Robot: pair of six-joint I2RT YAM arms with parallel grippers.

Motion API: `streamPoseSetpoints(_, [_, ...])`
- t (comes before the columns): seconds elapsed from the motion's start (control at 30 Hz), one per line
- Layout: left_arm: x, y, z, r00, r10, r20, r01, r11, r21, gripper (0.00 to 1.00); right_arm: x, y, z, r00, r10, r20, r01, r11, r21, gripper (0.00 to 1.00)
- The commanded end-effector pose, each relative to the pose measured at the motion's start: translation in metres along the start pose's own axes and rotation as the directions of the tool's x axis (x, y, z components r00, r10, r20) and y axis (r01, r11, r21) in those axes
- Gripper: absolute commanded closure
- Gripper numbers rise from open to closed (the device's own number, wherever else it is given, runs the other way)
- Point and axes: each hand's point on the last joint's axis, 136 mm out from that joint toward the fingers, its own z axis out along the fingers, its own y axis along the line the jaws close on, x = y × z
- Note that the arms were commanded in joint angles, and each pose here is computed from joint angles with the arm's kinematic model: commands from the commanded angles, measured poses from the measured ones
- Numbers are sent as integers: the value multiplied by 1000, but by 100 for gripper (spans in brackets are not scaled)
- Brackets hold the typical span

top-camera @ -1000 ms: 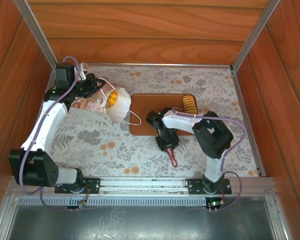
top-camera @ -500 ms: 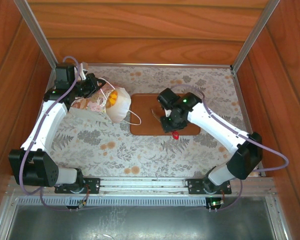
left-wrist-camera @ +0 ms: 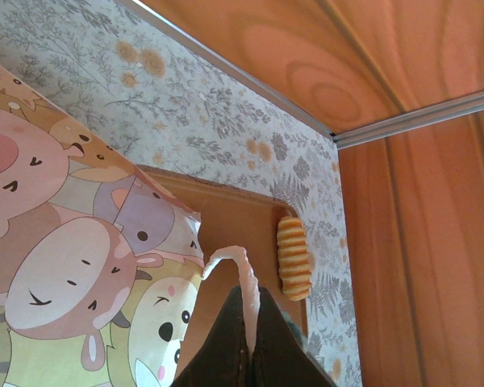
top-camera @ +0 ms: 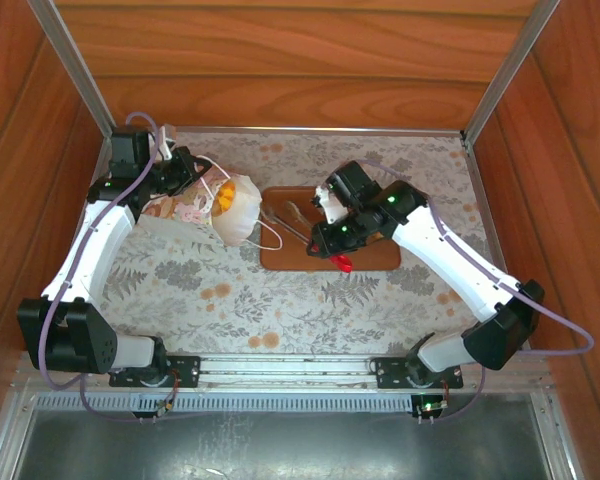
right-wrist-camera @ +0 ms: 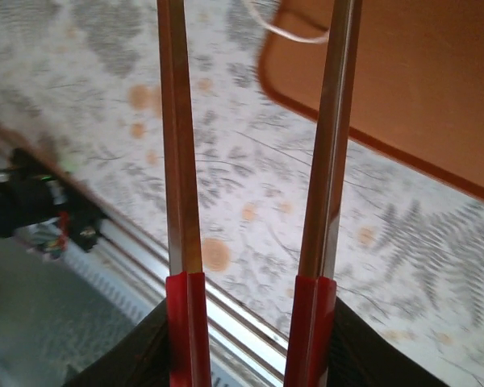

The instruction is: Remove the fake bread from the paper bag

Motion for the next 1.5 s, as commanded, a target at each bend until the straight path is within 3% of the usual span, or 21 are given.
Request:
streamPoseSetpoints(0.0, [-7, -15, -8, 999, 35, 37, -37, 999, 32, 100, -17, 33, 12, 998, -59, 27, 63, 983, -175, 59])
streamPoseSetpoints(0.5, [-9, -13, -7, 999, 37, 25, -37, 999, 1, 100, -79, 47, 86, 998, -66, 12, 67, 950, -304, 60])
streamPoseSetpoints(0.8, [-10, -13, -7, 999, 29, 27, -29, 1000, -2, 100, -89, 50, 105, 993, -120, -19, 109, 945, -308, 57])
streamPoseSetpoints(0.97, [-11, -13, -7, 999, 28, 28, -28, 1000, -3, 100, -96, 39, 119, 993, -114, -42, 100, 965, -244, 56])
streamPoseSetpoints(1.23, [-12, -16, -7, 999, 25, 28, -25, 1000, 4, 100, -99, 40, 125, 992, -116, -57, 100, 969, -227, 64])
streamPoseSetpoints(1.47, [-11, -13, -8, 999, 24, 30, -24, 1000, -3, 100, -94, 46, 96, 991, -134, -7, 130, 969, -210, 69])
